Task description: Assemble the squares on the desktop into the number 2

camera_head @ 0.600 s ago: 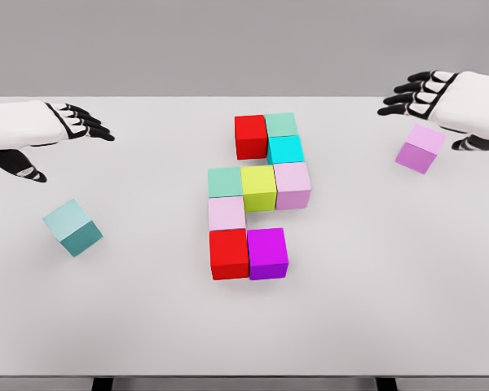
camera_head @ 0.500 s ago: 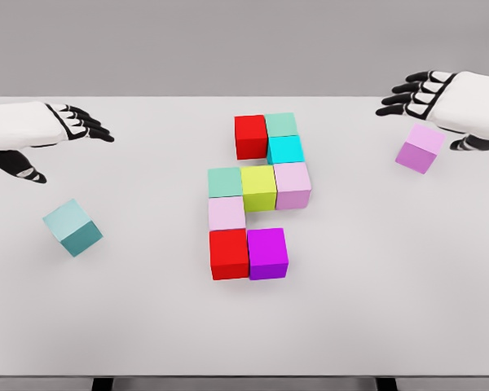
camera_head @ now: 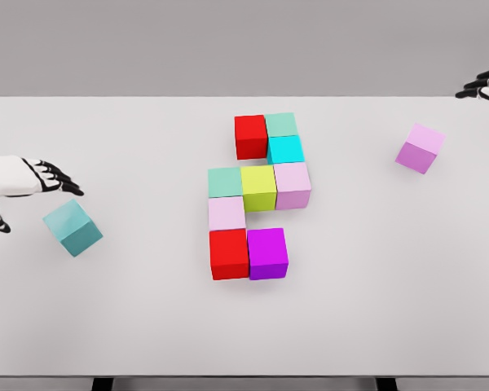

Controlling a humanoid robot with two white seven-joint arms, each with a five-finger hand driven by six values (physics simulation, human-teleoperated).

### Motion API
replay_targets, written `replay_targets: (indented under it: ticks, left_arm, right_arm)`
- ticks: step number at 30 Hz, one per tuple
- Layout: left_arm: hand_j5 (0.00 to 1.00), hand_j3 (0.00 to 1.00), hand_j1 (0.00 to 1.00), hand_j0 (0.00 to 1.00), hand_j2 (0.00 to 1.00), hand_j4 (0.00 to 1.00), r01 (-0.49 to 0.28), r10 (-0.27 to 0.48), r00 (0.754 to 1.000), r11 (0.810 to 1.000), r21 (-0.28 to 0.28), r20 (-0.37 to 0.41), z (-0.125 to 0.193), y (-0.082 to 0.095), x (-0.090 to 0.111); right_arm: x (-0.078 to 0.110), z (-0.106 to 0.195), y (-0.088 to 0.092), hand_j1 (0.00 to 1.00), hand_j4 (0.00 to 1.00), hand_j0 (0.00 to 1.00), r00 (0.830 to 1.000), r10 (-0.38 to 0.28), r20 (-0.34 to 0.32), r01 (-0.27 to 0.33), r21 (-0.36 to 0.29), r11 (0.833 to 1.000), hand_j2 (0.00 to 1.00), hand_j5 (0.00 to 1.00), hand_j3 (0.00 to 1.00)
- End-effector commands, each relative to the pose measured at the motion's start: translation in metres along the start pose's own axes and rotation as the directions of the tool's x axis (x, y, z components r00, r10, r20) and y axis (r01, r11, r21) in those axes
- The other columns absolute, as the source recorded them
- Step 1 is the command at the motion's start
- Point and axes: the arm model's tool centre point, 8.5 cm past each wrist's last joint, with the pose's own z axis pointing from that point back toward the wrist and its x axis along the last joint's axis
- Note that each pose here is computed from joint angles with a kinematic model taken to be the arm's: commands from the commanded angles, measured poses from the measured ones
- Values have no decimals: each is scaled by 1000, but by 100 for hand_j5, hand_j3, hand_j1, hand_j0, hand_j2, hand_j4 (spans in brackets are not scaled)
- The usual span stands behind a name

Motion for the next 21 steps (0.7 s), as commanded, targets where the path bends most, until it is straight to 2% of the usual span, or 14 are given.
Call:
replay_targets:
  ticks: [1, 4, 8, 12, 13, 17, 21]
  left_arm:
    - [100, 100, 100, 100, 100, 100, -5, 5, 1000, 1000, 7, 13, -5, 1, 2]
    - [100, 100, 100, 100, 100, 100, -4, 2, 998, 1000, 28, 67, -24, 5, 13]
    - [100, 100, 100, 100, 100, 100, -2, 0, 997, 1000, 31, 76, -26, 6, 15]
    - [100, 100, 100, 100, 100, 100, -20, 18, 997, 1000, 14, 80, -29, -4, 15]
    - [100, 100, 100, 100, 100, 100, -21, 19, 996, 1000, 15, 85, -31, -4, 16]
    - [100, 100, 100, 100, 100, 100, -26, 24, 995, 1000, 10, 98, -38, -8, 19]
    - [100, 100, 100, 100, 100, 100, -44, 43, 995, 999, 13, 96, -45, -11, 15]
  right_arm:
    - [10, -12, 11, 100, 100, 100, 1000, 19, 23, -20, 45, 999, 100, 100, 100]
    - [26, -35, 4, 100, 100, 100, 996, 36, 80, -39, 38, 999, 100, 100, 100]
    - [33, -49, 6, 100, 100, 100, 995, 53, 85, -57, 48, 997, 100, 100, 100]
    - [36, -64, 16, 100, 100, 100, 994, 45, 100, -54, 86, 995, 100, 100, 100]
    - [36, -75, 15, 100, 100, 100, 994, 30, 104, -39, 87, 995, 100, 100, 100]
    - [39, -89, 11, 100, 100, 100, 993, 35, 114, -45, 89, 995, 100, 100, 100]
    - [46, -98, 18, 100, 100, 100, 991, 47, 127, -62, 116, 991, 100, 100, 100]
